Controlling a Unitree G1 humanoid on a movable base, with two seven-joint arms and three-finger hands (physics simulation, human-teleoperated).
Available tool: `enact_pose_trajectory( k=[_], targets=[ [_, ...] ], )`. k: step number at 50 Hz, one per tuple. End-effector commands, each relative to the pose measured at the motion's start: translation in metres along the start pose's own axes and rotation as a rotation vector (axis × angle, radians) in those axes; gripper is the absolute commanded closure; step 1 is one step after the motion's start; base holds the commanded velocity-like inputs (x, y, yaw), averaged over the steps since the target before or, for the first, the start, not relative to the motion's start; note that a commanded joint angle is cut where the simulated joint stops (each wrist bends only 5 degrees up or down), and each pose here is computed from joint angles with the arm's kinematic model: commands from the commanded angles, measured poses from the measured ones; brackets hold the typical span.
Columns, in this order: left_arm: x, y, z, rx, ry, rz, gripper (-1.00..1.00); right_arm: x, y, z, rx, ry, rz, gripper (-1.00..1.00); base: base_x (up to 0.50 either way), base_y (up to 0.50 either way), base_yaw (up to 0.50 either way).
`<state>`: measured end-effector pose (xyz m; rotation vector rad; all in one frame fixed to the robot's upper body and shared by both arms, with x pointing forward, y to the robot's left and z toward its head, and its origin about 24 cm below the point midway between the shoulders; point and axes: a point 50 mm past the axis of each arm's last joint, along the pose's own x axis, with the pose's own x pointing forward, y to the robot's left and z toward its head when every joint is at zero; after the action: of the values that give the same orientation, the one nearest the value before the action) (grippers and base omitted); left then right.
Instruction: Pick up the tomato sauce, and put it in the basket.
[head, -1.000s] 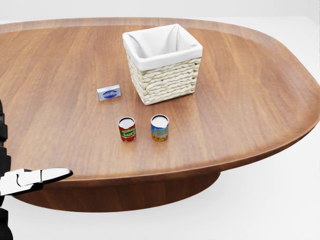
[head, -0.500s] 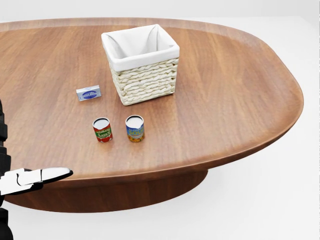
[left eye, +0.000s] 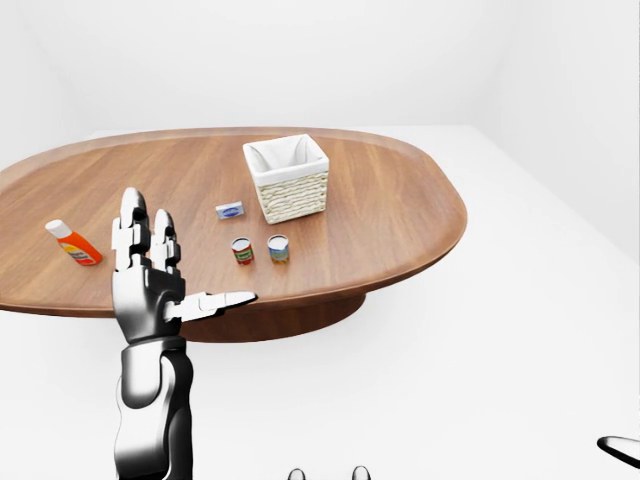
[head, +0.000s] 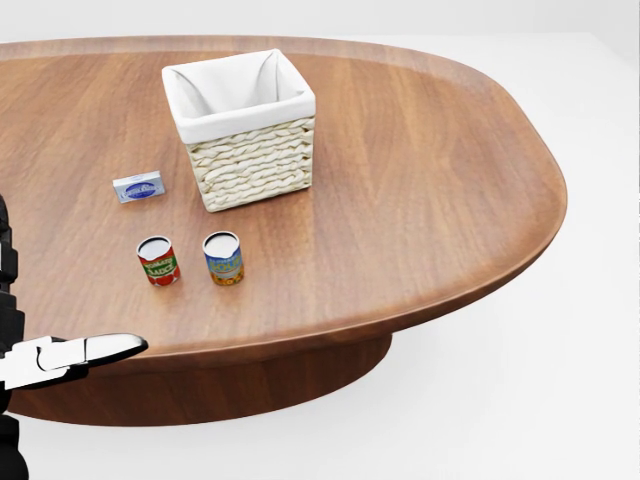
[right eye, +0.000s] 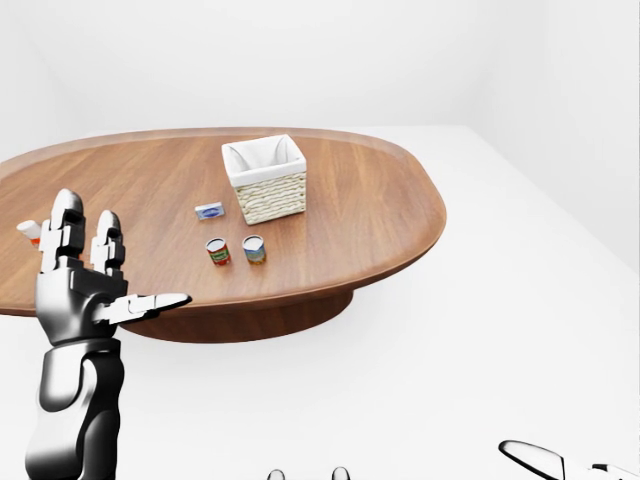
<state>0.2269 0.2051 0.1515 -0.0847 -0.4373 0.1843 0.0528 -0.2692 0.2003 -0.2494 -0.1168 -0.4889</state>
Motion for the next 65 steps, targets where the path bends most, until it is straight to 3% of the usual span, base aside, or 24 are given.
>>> enact_pose_trajectory(
  k=[1,12,65],
  targets=[
    [-0.0005,0.0004,-0.0008,0.003,0.004,0.002,-1.00,-0.0009,-0.0006,-0.0002,-0.001,-0.003,-0.009,-1.00,0.00,0.00,0.00],
    [-0.0008,0.0007,-0.0023,0.004,0.011,0.002,-1.00,0.0012,0.0016,0.0003,-0.018,-0.014,0.000,-1.00,0.07,0.00,0.00],
    [-0.0010,0.0007,0.0019,0.003,-0.007,0.003,-1.00,0.0008,0.0025,0.0005,0.012,-0.053,-0.001,-1.00,0.35,0.00,0.00]
  ],
)
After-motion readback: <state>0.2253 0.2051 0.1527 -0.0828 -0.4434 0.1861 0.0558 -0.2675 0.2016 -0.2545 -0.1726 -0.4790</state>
